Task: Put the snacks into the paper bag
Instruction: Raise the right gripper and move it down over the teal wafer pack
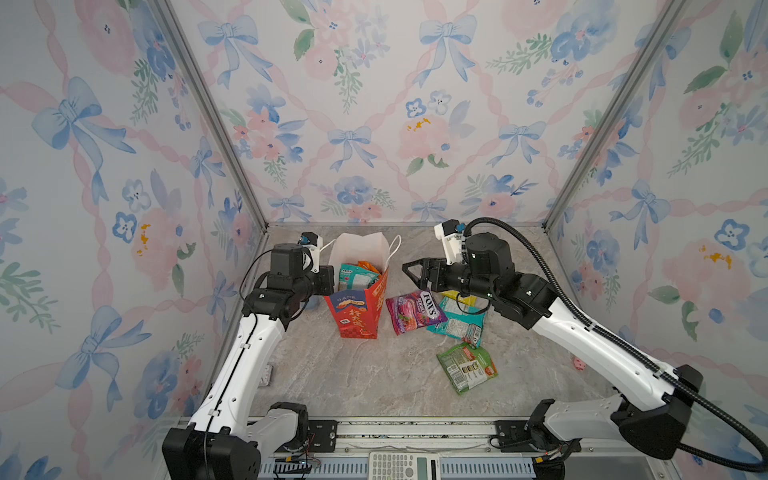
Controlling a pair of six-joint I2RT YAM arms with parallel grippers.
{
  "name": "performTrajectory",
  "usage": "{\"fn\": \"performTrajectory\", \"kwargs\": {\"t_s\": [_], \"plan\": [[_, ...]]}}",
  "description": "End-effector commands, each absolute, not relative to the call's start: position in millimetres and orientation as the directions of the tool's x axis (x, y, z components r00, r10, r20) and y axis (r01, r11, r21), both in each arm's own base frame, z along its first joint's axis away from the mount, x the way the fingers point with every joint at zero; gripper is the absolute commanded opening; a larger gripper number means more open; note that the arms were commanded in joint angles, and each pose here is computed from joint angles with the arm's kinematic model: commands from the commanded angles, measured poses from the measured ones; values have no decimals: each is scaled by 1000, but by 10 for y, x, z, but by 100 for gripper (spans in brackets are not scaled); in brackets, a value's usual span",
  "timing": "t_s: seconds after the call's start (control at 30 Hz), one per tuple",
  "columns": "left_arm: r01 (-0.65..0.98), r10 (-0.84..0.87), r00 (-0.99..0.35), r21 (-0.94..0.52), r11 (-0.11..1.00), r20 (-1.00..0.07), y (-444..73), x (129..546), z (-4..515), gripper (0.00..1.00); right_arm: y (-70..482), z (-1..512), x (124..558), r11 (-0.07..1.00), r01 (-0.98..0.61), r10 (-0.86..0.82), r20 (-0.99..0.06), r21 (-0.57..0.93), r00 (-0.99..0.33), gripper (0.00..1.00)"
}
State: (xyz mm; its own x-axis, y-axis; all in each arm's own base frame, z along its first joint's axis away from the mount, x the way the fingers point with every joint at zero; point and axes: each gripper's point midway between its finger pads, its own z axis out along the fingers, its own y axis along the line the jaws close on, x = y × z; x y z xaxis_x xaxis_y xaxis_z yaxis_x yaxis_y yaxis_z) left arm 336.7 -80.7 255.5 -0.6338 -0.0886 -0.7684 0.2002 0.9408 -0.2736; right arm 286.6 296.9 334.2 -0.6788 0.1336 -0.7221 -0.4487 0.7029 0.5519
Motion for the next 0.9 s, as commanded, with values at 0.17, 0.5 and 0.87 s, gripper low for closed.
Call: {"fn": "performTrajectory", "kwargs": {"t_s": [0.17,0.5,0.87], "plan": [[215,-79,-592,-252,944,-802,-788,3403,2730,0,1977,2204,2827,893,-67,219,-560,445,-799,67],[212,-80,-591,-250,945,-803,-782,3404,2732,0,1249,1366,2627,924,180,328,-457,338,-827,57],[211,-79,-595,-250,945,-800,-783,3406,2713,0,914,930,2672,909,294,400,-417,296,-816,55]]}}
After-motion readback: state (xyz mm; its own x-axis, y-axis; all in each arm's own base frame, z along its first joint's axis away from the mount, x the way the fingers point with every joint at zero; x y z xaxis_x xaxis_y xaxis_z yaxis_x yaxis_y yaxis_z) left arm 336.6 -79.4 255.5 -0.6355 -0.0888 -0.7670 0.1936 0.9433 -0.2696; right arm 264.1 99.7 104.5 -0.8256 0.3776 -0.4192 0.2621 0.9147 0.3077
